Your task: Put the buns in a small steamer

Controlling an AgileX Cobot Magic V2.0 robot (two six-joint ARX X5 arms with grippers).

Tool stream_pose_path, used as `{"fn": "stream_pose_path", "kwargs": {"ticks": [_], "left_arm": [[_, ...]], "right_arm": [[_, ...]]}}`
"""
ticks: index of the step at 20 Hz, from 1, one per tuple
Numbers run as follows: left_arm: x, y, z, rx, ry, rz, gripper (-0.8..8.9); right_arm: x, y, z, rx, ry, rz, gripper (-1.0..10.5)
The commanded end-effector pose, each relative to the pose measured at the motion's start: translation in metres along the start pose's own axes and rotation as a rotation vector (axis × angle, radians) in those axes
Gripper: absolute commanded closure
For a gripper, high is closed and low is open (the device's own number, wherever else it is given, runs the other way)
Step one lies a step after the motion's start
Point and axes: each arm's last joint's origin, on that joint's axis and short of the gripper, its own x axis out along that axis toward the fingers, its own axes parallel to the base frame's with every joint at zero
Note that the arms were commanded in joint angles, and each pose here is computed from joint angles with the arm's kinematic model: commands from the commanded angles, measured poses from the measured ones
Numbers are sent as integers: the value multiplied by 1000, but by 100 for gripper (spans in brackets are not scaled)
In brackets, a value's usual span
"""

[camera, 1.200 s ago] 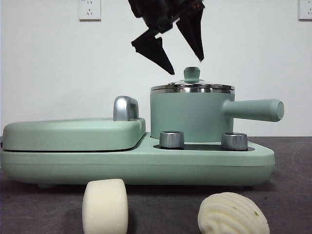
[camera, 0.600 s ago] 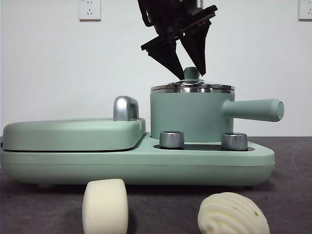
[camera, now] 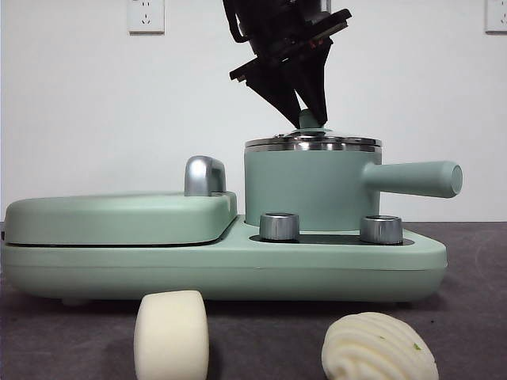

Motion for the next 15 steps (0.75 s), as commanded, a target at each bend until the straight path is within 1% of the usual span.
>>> {"fn": "stream_pose_path", "kwargs": {"ticks": [1,5,9,13,15], "left_arm": [[-4,-6,9,20,-32,-8,797],[-32,-9,18,8,-86,0,797],[-52,-6,18,-2,-87,9,797],[-68,19,12,-54,-81,46,797],[-80,35,7,-87,-91,73,797]], "right_arm": [[-1,1,4,-2,-9,5,505],[-2,3,4,22,18,20,505],[1,6,14,72,112,39,505],[16,15,29,77,240,84,505],[32,24,34,78,309,107,505]]}}
